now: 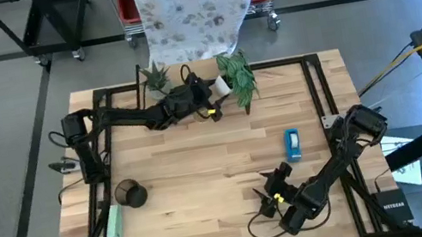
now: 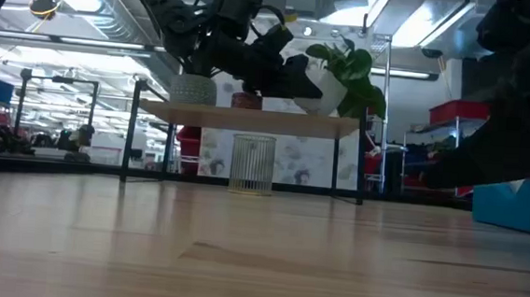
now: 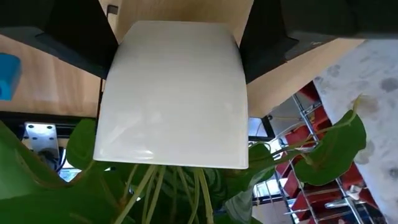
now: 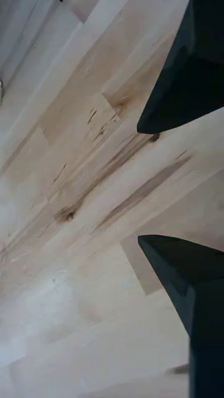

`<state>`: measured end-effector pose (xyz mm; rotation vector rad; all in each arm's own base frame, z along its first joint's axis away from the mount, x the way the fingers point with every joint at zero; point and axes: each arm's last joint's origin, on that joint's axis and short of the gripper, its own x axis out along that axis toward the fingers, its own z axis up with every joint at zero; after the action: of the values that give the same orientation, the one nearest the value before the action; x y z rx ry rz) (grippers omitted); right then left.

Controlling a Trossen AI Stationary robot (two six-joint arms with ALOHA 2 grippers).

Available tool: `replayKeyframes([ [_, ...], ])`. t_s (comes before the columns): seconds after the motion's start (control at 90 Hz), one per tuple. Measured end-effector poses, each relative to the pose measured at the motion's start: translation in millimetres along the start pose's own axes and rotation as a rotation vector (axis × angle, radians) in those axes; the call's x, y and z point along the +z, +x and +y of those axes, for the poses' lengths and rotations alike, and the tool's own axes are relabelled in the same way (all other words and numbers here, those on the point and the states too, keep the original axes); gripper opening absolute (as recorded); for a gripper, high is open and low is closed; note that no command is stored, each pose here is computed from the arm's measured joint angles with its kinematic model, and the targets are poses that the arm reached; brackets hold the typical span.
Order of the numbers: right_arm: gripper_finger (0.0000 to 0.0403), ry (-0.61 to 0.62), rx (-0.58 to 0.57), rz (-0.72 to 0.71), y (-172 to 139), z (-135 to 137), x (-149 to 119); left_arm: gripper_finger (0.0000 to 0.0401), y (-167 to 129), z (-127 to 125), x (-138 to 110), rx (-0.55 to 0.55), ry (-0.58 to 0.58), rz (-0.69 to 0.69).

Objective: Stock shelves
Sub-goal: Put the potted plant on the shelf

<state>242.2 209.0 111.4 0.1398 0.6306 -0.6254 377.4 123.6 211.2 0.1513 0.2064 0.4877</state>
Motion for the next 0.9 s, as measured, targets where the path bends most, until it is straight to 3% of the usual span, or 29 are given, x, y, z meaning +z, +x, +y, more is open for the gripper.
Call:
replayKeyframes([
  [0.244,0.0265,0.004,0.003,0.0,0,0,0,0.0329,0,0,0,-0.005,-0.001,0.002],
  [0.9,0.0266,0.011,0.01,0.006,0,1,0,0.0331,-7,3,10,-0.009,0.077,-0.014],
])
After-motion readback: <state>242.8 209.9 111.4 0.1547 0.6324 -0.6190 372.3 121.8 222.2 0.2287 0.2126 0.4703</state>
